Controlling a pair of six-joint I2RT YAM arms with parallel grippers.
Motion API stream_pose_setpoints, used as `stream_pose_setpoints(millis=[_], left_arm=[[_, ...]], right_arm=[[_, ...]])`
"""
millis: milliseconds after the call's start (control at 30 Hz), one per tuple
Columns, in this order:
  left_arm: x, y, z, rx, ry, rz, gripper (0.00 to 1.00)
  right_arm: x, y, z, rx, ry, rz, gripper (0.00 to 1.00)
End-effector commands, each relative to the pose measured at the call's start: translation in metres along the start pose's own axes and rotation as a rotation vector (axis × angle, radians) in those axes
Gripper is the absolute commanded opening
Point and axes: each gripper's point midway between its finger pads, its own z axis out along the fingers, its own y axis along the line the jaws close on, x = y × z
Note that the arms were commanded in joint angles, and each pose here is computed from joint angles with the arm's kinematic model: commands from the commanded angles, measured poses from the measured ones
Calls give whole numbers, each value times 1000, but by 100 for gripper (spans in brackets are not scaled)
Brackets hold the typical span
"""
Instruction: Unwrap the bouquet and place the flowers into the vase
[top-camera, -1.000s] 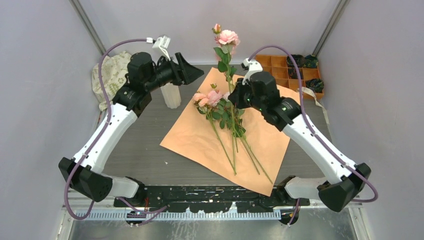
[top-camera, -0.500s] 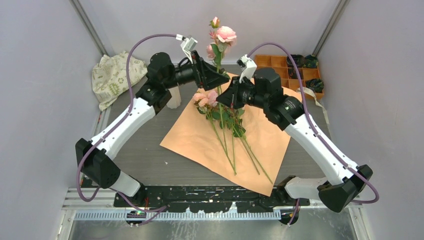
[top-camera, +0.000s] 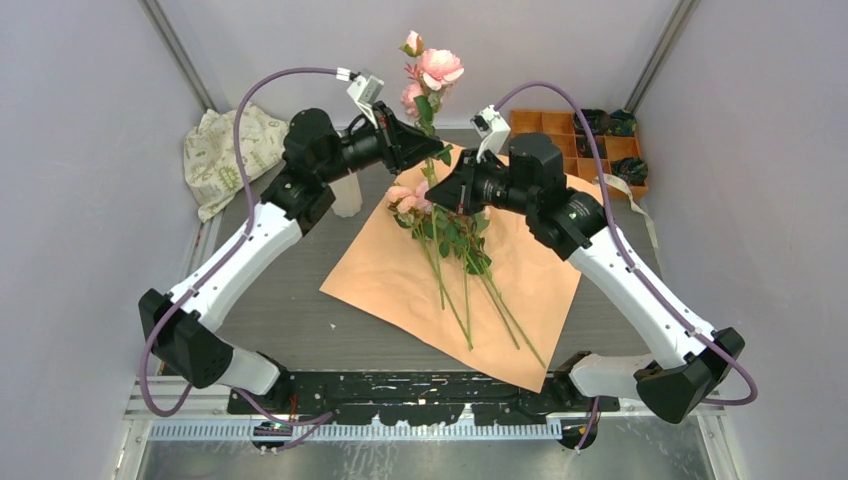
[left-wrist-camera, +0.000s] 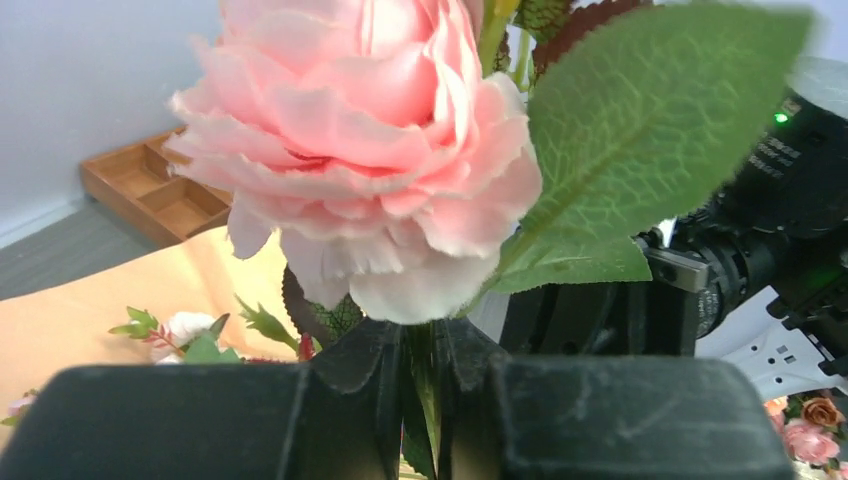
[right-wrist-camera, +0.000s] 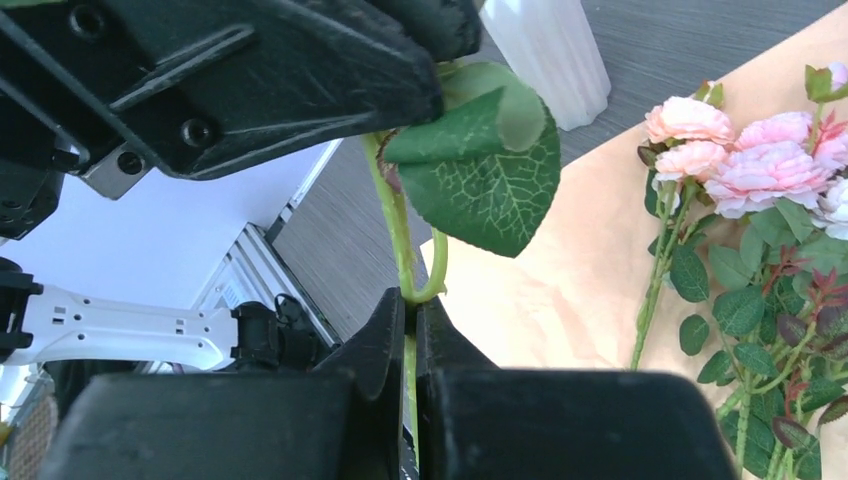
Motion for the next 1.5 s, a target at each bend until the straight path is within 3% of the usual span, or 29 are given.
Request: stream_pose_setpoints(millis=[0,133,167,200,367,533,867,1133,1467], left_arm=[[-41,-25,-21,-19,-119,147,11],[-62,-13,-37,-156,-172,244,7],[-70,-7,-42,-211,-193,274,6],[-78,-2,-48,-265,-212,308,6],[-132,30,-87,-594,-326,474,6],[-184,34,-124,-807,-456,614,6],[-250,9,-154,-933,-596,837,6],[-260,15,-149,-983,-600,929,7],[-240,64,-139,-1023,-563,866,6]], right_arm=[[-24,24,-11,-78,-89,-47,12],[-24,16,-15,-39,-114,-56,80],[-25,13,-17,-24,-127,-62,94],[-24,11,-18,-13,-134,-64,99],[-19,0,-20,35,-140,-75,99],[-15,-7,-18,55,-142,-78,99],[-10,-18,-18,96,-144,-79,100],[-7,-22,-10,102,-128,-66,100],[-5,-25,-9,112,-118,-68,100]])
